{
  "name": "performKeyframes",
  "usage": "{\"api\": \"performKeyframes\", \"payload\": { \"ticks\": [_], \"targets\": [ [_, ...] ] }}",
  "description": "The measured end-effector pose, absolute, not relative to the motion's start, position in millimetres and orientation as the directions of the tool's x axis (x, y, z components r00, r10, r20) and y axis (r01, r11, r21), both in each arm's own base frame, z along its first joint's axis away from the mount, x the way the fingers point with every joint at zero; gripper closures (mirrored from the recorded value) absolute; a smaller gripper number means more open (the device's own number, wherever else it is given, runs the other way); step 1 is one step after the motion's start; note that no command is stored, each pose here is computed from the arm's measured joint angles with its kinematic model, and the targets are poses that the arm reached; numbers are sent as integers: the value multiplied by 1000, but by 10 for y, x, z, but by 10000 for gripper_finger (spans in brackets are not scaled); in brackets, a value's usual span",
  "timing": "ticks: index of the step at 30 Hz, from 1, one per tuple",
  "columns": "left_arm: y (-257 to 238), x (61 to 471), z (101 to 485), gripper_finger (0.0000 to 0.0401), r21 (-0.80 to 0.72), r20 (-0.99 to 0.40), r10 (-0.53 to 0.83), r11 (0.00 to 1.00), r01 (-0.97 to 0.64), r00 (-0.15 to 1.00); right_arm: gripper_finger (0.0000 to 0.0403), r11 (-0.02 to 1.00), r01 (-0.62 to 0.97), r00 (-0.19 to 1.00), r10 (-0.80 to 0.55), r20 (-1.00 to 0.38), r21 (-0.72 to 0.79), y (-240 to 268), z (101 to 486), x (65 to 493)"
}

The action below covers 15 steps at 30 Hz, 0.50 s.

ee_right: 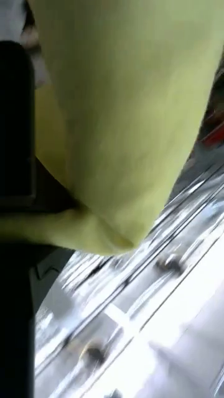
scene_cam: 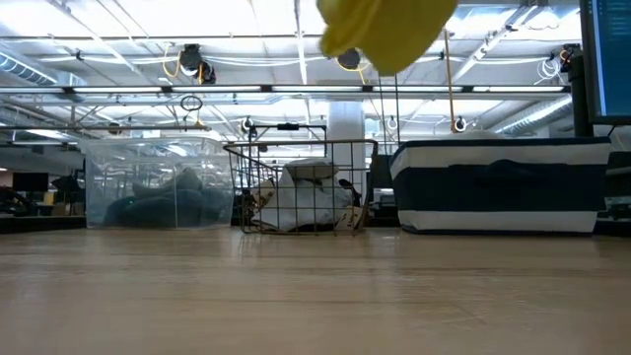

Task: Pick & Place Cloths
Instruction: Put the yellow shirt into the blue bin

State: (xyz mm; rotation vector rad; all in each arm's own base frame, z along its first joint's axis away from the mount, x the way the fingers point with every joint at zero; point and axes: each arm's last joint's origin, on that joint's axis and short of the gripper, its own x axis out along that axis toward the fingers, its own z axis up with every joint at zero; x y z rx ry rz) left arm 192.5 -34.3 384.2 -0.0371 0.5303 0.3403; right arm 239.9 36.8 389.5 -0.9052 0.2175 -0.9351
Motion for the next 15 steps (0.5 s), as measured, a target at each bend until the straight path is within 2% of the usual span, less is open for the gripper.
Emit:
{"api": "performKeyframes", "payload": {
  "ticks": [6,15],
  "targets": [
    [-335,1906,3796,192,57,-537,328,933,-355,777,378,91,616,375,-907,190,-783,77,3998,2314],
    [-339,1898,3784,192,58,-548,328,933,-356,770,378,-29,622,175,-969,175,-782,-382,3983,2293]
  ]
}}
